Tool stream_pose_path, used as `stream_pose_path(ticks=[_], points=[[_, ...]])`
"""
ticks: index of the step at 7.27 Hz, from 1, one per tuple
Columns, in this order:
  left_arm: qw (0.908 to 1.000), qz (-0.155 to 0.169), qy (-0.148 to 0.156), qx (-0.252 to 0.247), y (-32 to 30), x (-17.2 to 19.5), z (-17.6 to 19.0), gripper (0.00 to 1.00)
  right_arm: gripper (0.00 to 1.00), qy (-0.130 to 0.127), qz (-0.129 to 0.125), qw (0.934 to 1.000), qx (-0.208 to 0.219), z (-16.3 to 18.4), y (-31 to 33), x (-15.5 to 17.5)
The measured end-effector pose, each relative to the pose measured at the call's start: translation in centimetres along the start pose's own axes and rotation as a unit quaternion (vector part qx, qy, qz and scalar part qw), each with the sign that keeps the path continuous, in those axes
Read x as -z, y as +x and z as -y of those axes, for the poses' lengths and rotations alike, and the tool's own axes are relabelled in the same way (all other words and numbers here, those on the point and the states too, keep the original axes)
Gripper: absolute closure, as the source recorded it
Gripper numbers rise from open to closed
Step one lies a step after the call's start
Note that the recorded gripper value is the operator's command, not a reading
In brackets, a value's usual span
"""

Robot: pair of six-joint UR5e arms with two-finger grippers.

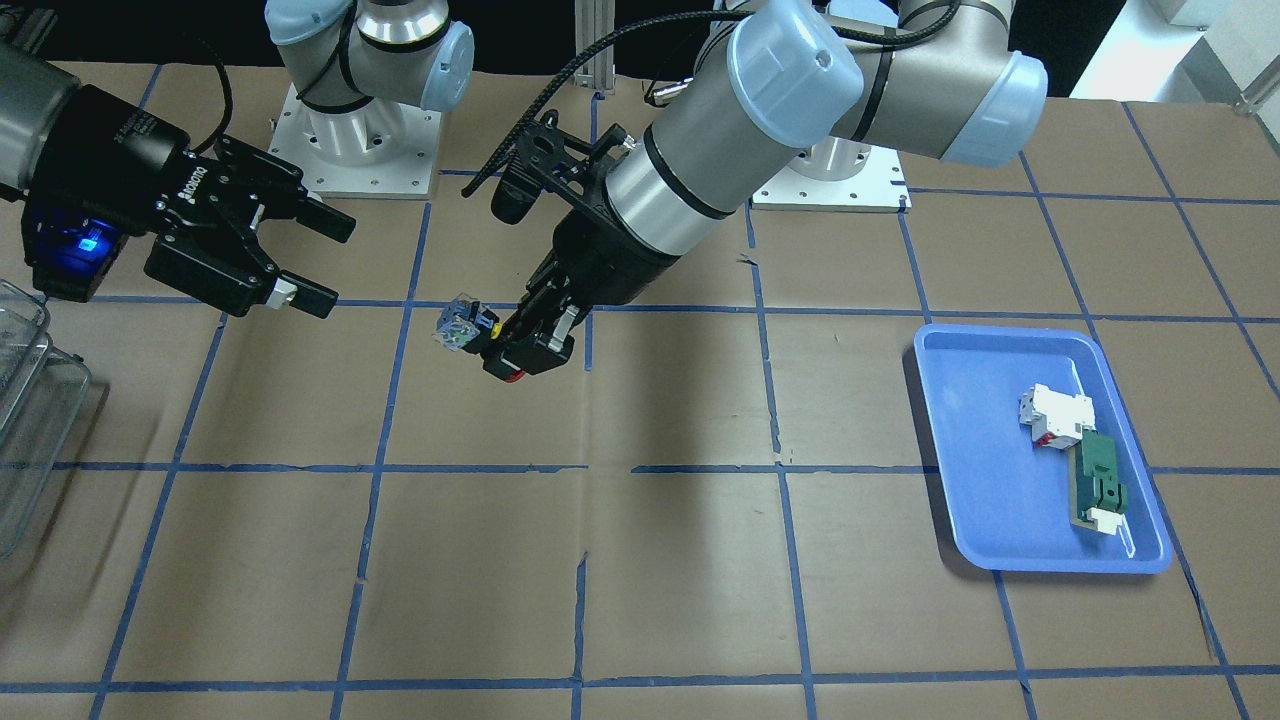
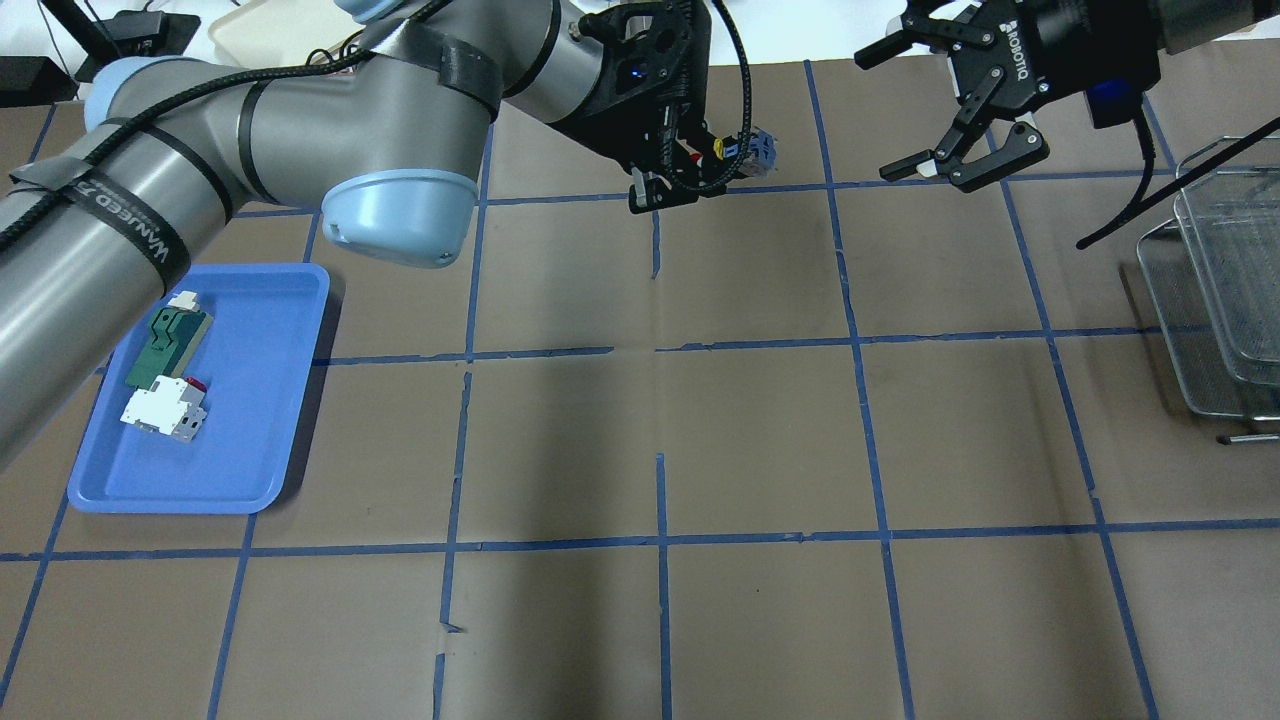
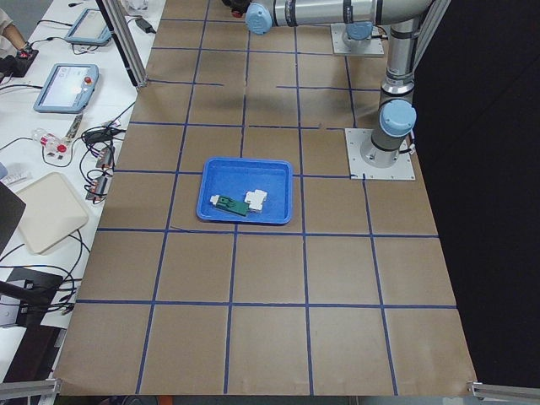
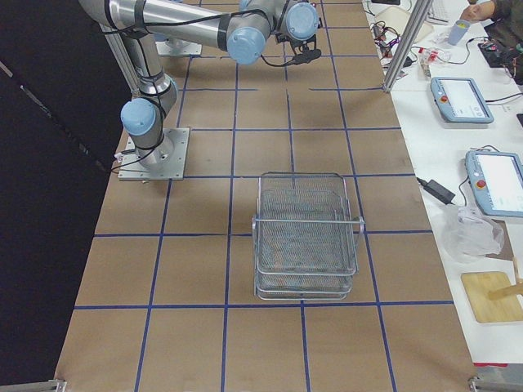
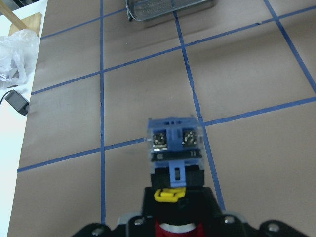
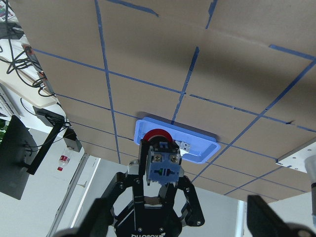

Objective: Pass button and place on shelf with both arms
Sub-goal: 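Bring the button between the open right gripper fingers while the right gripper approaches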

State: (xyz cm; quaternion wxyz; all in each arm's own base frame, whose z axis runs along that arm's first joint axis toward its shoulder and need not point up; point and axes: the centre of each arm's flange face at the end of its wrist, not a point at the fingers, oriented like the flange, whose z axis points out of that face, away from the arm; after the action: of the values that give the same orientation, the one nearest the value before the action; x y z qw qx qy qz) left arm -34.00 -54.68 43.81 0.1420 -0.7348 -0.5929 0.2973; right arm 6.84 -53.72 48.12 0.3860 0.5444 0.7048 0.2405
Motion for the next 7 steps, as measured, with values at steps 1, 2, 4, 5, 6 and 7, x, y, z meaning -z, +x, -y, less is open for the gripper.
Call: stream_pose_path(ticks=[1,2,4,5,6,7], points=[[1.0,-0.001,0.002,-0.002,0.0,-0.2,0.6,1.0,0.0,-0.009,0.004,0.9999,-0.008,0.5,-0.1,-0.3],[1.0,-0.001,0.003,-0.002,0.1,-0.3,0.9,1.0,0.0,-0.013,0.005,0.9998,-0.01,0.8,-0.1,-0.4],[1.0,-0.002,0.004,-0.002,0.1,-0.3,1.0,1.0,0.0,-0.018,0.002,0.9997,-0.017,1.6,-0.3,-0.9],[1.0,-0.002,0.004,-0.002,0.1,-0.3,1.1,1.0,0.0,-0.023,0.003,0.9995,-0.019,1.7,-0.4,-1.1],[1.0,-0.003,0.004,0.001,0.2,-0.5,1.2,1.0,0.0,-0.034,0.009,0.9992,-0.021,1.7,-0.6,-1.3],[0.9999,-0.004,0.004,0.008,0.3,-0.6,1.4,1.0,0.0,-0.044,0.016,0.9986,-0.023,1.8,-0.9,-1.4]])
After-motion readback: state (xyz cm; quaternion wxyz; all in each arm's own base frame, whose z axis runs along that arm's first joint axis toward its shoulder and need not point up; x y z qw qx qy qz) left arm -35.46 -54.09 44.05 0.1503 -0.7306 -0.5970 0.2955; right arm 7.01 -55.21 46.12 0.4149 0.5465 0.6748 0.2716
